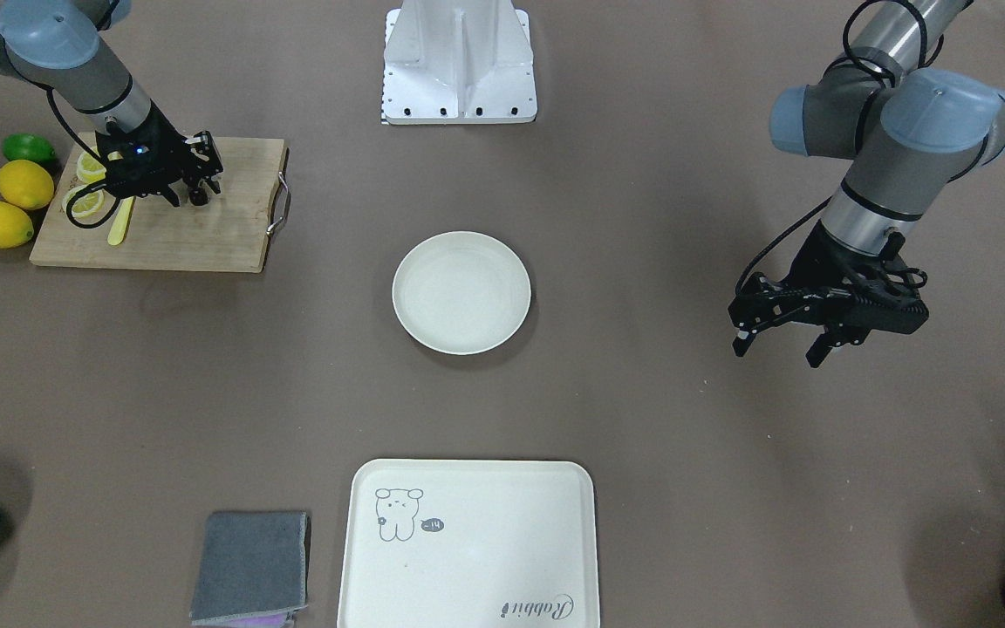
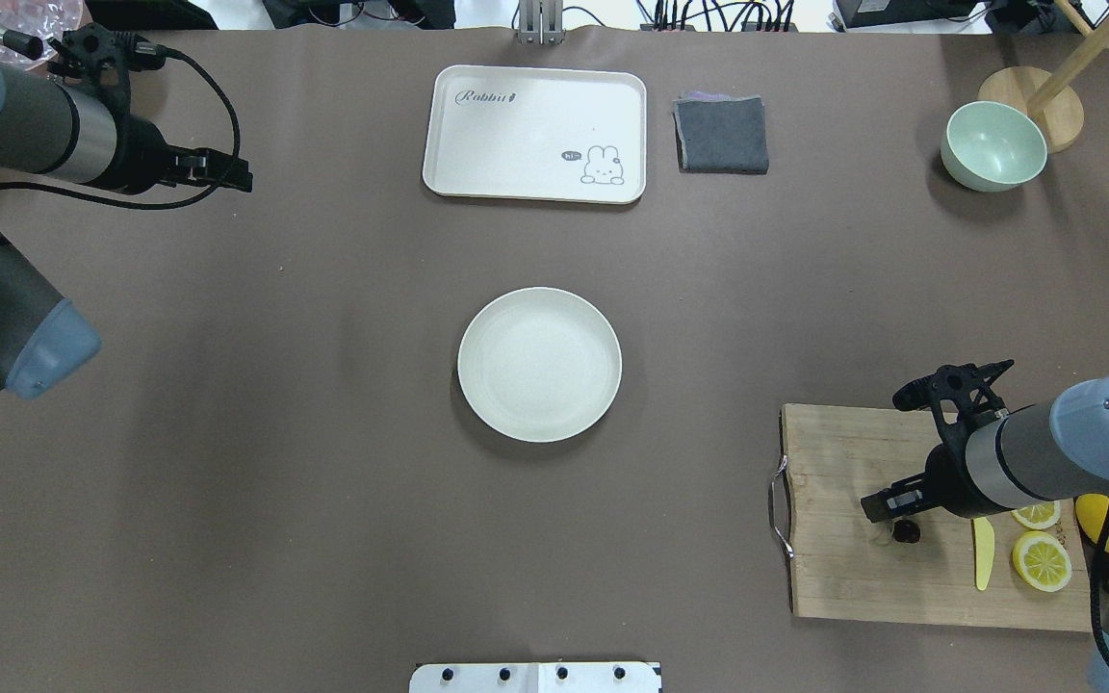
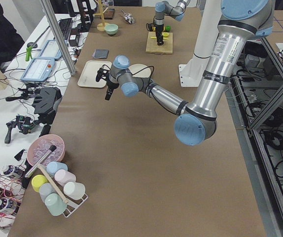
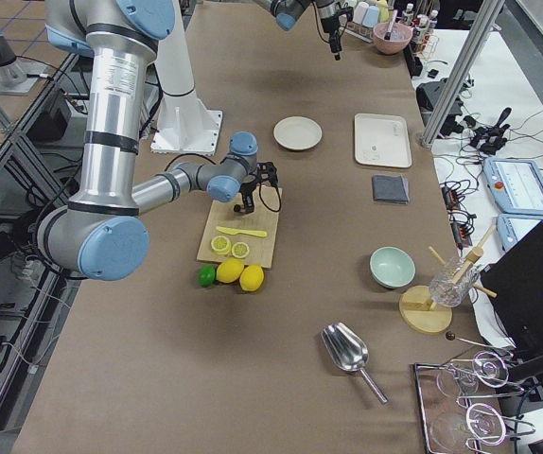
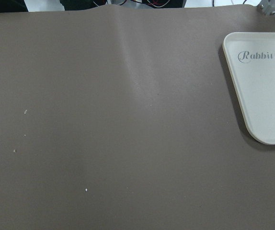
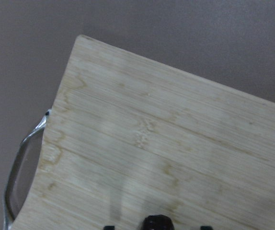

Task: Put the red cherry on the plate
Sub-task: 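Lower the right gripper onto the dark red cherries and grasp them, then carry the cherries with the right gripper over the white bowl and lower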

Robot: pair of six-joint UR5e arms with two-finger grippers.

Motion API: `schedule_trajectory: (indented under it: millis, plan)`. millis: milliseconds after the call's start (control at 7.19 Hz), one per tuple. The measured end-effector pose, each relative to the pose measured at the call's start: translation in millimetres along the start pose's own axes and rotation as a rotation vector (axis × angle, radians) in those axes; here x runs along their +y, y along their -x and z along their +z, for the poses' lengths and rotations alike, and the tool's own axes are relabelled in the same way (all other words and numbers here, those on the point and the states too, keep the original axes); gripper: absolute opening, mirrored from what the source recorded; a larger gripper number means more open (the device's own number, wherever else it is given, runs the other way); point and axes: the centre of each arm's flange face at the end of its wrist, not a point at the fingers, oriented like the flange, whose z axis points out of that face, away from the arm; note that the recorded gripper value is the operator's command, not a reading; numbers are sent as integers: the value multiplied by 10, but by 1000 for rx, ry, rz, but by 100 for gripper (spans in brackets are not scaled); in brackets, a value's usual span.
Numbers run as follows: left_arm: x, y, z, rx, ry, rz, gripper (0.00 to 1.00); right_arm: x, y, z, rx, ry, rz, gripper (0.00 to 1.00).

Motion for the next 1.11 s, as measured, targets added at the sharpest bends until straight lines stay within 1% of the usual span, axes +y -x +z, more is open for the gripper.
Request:
schedule_trajectory:
  millis: [278, 417, 557, 696, 835, 974, 1113]
  plan:
    - [22, 30, 5, -2, 3, -2, 99, -20, 0, -19, 0, -7, 1, 0]
    - [30, 39, 6, -3, 5, -2, 99, -58, -16, -74, -2, -19, 6, 0]
    - [37, 47, 6, -3, 6, -3, 99, -121, -20, -205, -14, -38, 14, 0]
    - [53, 65, 8, -5, 8, -4, 99, -204, 4, -359, -41, -53, 22, 0]
    - [72, 113, 9, -10, 10, -7, 99, -355, 126, -462, -69, -64, 25, 0]
    - [88, 173, 7, -15, 11, -11, 99, -668, 450, -534, -76, -72, 31, 0]
    - [102, 224, 6, -20, 12, -15, 99, -1098, 945, -635, -60, -76, 50, 0]
